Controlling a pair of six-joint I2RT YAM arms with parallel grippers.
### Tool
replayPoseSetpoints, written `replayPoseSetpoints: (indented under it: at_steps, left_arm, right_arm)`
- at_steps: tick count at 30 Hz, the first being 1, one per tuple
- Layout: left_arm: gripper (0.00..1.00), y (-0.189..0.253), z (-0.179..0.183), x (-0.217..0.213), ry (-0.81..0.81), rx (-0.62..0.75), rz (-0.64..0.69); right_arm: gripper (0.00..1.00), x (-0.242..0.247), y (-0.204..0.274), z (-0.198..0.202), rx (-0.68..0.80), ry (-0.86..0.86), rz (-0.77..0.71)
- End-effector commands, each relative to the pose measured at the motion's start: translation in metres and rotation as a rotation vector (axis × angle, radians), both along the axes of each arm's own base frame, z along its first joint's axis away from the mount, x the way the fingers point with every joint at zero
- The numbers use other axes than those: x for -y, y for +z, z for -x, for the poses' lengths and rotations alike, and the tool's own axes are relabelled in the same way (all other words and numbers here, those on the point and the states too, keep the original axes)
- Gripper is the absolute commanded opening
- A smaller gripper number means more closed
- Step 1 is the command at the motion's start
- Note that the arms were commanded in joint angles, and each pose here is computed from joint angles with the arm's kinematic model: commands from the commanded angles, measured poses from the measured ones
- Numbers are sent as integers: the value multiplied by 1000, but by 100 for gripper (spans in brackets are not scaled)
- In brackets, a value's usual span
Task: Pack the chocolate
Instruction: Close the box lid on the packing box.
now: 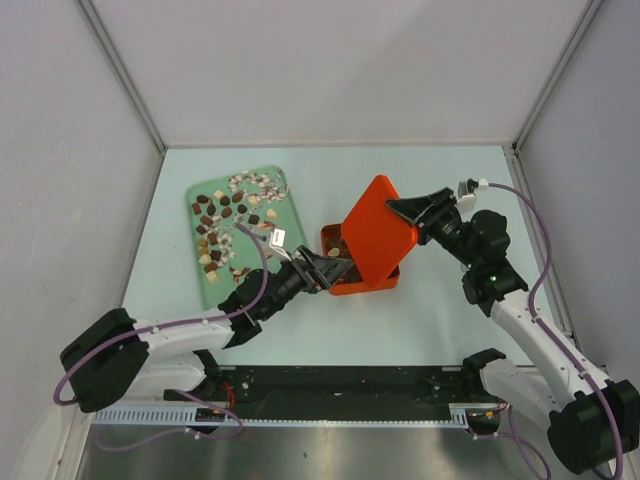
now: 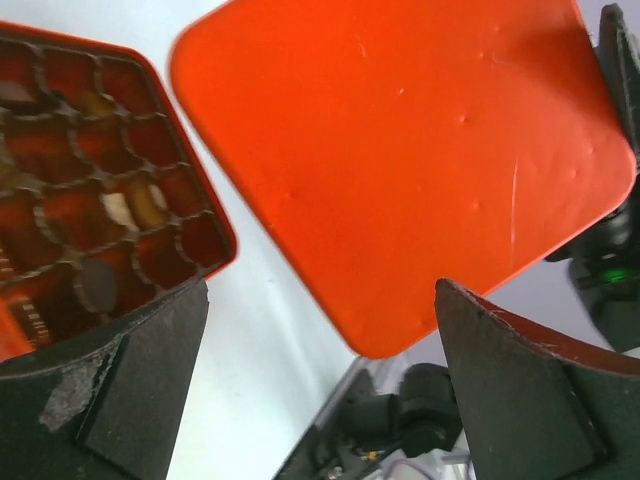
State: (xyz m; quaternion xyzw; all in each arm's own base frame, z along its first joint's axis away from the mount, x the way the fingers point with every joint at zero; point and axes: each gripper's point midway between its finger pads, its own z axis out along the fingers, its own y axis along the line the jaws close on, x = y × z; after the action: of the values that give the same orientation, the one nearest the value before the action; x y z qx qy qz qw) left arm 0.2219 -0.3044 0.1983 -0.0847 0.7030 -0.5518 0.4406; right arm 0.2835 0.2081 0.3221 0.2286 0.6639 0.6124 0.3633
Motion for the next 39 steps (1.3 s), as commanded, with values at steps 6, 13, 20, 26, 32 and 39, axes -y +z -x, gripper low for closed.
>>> replayPoseSetpoints:
  at_steps: [6,13,20,26,32,39]
  left_arm:
    - [100,42,0,27,-120,0,276]
    - [100,35,-4,38,-149,-35,308]
    - [99,52,-4,42,-178,-28,384]
    - [96,55,-1,40,-189,-45,430]
    - [85,53,0,29,-172,-63,463]
    - [69,41,-3,19,-148,-92,444]
  right_arm:
    - [6,-10,29,14,71,45,-112]
    - [6,-13,31,19,70,58,-120]
    - [6,-17,22,21,57,65,-116]
    - [6,-22,10,22,44,69,-123]
    - [13,-18,-9,22,8,60,-83]
    - [23,-8,-34,19,-26,43,22]
